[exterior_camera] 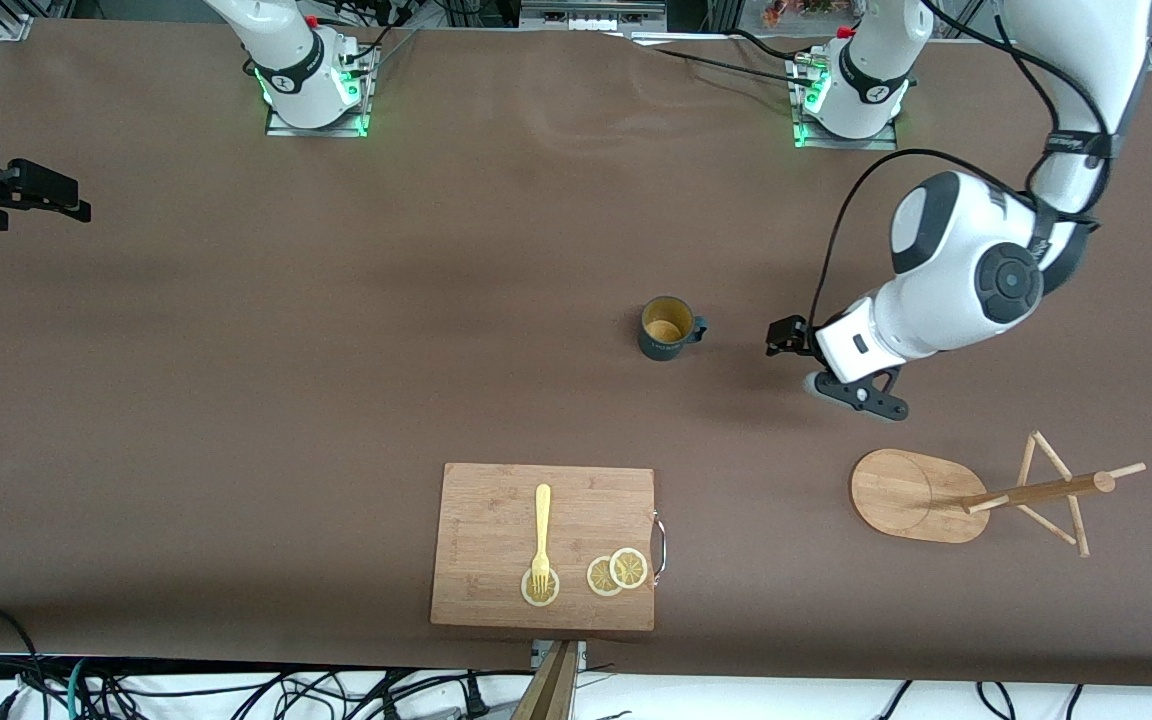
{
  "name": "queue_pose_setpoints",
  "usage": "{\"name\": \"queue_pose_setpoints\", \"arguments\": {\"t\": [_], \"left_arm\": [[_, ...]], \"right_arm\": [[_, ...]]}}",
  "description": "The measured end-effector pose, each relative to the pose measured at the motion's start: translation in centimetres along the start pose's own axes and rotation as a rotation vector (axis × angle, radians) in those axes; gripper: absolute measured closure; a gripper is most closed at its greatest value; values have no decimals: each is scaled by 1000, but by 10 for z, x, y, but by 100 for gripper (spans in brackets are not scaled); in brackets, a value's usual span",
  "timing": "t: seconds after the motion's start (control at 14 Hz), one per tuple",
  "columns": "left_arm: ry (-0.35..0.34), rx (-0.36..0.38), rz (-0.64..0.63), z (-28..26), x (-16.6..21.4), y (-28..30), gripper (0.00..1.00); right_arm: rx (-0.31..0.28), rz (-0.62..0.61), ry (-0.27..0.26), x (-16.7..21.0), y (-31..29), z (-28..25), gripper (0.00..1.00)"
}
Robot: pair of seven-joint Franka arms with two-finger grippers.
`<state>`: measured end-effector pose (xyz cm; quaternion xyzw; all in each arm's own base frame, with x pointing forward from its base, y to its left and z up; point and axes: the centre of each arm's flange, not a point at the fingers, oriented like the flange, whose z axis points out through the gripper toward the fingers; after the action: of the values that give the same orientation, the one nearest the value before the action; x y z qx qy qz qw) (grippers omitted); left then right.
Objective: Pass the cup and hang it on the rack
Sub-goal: 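Move the left gripper toward the mug handle, then lower the left gripper and close it on the mug handle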
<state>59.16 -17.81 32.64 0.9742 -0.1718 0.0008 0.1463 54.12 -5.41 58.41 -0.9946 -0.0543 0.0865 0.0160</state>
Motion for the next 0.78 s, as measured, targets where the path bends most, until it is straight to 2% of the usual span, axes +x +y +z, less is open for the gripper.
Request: {"name": "queue_pose_setpoints", "arguments": {"t": [0.14,0.57,0.78], "left_arm": [[70,-40,113,28,-20,9,0],[170,-154,391,63,-56,12,0],[212,-194,521,76,-74,-5,0]], "right_arm": [[-2,-1,5,0,-1,-2,0],[-6,-1,6,0,0,-3,0],[-8,5,5,0,3,-2,0]]}}
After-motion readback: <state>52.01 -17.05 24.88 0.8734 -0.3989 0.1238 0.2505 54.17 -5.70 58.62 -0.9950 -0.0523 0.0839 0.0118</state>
